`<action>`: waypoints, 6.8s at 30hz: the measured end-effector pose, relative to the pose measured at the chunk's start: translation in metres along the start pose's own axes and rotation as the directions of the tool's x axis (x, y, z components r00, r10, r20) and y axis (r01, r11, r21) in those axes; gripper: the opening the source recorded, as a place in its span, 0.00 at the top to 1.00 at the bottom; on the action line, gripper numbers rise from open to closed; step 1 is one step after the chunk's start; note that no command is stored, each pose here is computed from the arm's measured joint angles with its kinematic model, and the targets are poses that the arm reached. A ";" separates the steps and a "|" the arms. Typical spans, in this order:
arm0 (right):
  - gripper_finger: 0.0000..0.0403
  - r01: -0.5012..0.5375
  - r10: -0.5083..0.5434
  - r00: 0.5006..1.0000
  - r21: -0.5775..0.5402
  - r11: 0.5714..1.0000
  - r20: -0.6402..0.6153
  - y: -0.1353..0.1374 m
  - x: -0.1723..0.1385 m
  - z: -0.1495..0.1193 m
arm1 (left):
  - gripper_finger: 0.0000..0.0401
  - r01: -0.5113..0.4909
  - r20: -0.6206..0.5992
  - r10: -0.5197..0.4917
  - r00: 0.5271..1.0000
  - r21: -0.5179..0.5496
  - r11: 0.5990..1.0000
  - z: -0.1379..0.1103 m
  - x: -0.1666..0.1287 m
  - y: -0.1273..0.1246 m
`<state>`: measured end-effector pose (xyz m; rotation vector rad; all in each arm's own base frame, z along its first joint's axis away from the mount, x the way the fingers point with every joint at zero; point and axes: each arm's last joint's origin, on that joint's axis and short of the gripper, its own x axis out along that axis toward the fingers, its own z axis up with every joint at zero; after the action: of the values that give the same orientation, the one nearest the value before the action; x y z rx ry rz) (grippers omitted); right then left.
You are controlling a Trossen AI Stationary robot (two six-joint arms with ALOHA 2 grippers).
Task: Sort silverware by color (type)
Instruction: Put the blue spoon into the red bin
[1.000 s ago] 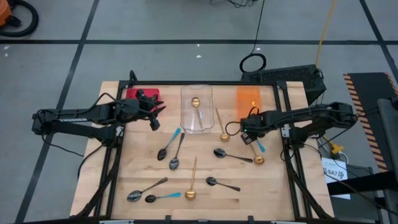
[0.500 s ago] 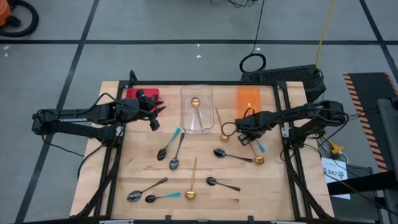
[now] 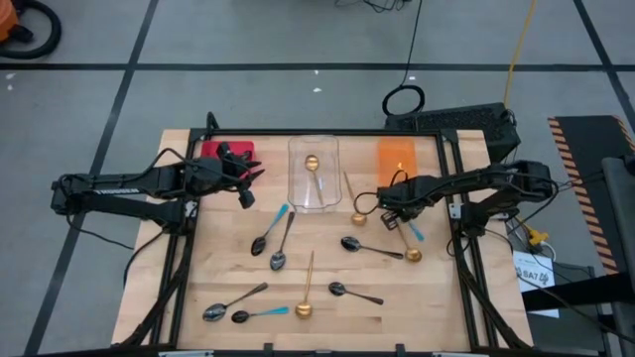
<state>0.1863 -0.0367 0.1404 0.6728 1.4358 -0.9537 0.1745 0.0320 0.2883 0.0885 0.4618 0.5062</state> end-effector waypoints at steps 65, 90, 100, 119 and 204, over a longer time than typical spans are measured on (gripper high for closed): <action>1.00 -0.216 0.517 -0.379 -0.617 0.757 0.767 0.091 -0.123 0.047 | 0.72 0.225 0.438 -0.214 0.873 0.028 0.974 0.026 0.101 -0.072; 1.00 -0.232 0.508 -0.402 -0.621 0.749 0.762 0.090 -0.125 0.046 | 0.73 0.088 0.403 -0.083 0.911 0.006 0.996 0.047 0.129 -0.080; 0.99 -0.240 0.504 -0.403 -0.620 0.747 0.764 0.090 -0.126 0.046 | 0.97 0.087 0.392 -0.084 0.916 0.012 0.996 0.046 0.130 -0.080; 0.77 -0.257 0.536 -0.350 -0.629 0.734 0.768 0.092 -0.120 0.049 | 0.98 0.225 0.393 -0.199 0.898 -0.021 0.974 0.052 0.117 -0.078; 0.86 0.552 0.077 -0.157 0.023 0.834 0.985 -0.099 -0.123 0.142 | 0.98 -0.324 -0.747 -0.538 0.391 -0.658 0.679 -0.040 0.025 0.185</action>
<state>0.1867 -0.1906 0.2864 -0.7987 0.1750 -0.9629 0.0933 0.2049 0.2787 -1.1363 1.3581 0.5254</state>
